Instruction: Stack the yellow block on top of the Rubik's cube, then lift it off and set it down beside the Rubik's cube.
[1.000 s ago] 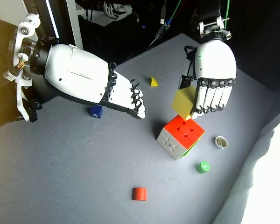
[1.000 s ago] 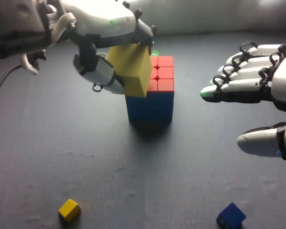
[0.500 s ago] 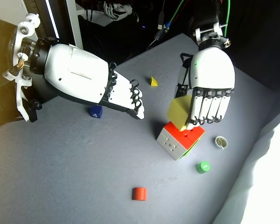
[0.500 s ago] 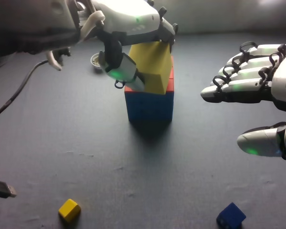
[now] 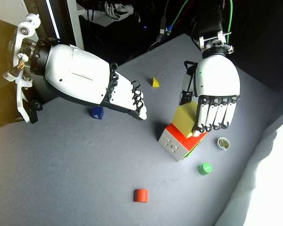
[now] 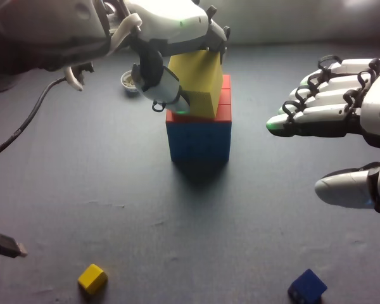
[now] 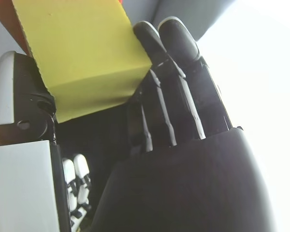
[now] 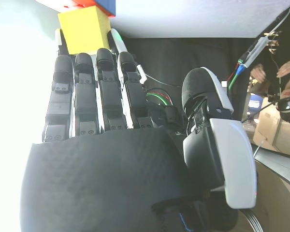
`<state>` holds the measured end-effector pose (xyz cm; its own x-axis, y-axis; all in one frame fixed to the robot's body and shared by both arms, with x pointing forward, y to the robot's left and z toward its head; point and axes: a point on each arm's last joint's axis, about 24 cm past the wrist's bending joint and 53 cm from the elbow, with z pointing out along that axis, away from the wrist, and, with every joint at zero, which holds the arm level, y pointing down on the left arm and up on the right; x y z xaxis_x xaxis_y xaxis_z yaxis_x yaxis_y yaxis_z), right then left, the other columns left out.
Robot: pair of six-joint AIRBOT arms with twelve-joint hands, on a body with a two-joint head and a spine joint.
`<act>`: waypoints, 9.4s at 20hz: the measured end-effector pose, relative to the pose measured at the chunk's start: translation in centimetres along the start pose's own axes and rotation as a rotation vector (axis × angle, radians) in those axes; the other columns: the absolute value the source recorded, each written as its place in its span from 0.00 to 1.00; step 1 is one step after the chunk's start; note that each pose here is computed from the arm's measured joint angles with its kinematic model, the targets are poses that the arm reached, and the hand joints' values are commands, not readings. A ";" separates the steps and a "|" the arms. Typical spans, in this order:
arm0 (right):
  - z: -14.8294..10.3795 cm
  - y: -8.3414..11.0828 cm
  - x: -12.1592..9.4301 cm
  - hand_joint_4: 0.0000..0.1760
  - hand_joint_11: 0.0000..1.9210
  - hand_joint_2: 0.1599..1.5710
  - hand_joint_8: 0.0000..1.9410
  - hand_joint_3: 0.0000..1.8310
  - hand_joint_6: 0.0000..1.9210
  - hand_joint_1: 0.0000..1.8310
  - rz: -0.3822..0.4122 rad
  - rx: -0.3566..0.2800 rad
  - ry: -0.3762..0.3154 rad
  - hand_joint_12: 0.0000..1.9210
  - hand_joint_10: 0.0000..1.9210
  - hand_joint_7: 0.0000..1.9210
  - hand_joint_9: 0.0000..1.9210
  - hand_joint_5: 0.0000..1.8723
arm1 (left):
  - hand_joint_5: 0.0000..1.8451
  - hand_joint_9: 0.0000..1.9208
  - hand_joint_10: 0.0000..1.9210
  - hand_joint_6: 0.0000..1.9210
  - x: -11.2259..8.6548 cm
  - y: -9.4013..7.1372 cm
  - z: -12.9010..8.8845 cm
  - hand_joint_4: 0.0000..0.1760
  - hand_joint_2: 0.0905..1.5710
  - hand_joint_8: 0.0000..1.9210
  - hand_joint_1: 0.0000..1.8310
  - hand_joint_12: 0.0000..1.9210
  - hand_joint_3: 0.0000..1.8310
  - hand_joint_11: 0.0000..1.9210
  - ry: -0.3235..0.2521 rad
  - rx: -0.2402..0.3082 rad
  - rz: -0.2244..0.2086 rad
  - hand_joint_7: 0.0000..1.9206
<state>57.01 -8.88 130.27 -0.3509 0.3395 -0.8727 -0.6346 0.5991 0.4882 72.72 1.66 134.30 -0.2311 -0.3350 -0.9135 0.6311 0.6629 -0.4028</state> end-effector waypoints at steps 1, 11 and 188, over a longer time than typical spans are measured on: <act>0.0 0.0 0.0 0.00 0.00 0.85 0.01 0.00 0.01 0.00 0.000 0.000 0.000 0.20 0.01 0.13 0.10 0.13 | 0.52 0.42 0.57 0.46 -0.1 0.2 0.1 0.00 0.71 0.65 0.67 0.79 0.00 0.29 -0.002 -0.004 -0.005 0.49; 0.0 0.0 0.0 0.00 0.00 0.85 0.00 0.00 0.01 0.00 0.000 0.000 0.000 0.21 0.01 0.14 0.11 0.13 | 0.55 0.42 0.58 0.40 -0.3 0.7 0.8 0.00 0.70 0.65 0.68 0.79 0.00 0.30 -0.014 -0.017 -0.004 0.49; 18.8 -4.0 -5.3 0.00 0.21 0.73 0.59 0.00 0.67 0.74 0.556 -0.128 -0.107 0.92 0.75 0.49 0.36 0.40 | 0.03 0.05 0.00 0.00 13.7 -0.6 -15.5 0.00 0.54 0.00 0.09 0.05 0.00 0.03 0.322 0.074 0.445 0.04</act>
<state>74.37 0.60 133.09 -0.5879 0.6533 -0.4770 -0.4558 0.2197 0.8626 57.65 7.06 121.16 -0.1377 0.1962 -0.9708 0.7670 0.6414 0.0208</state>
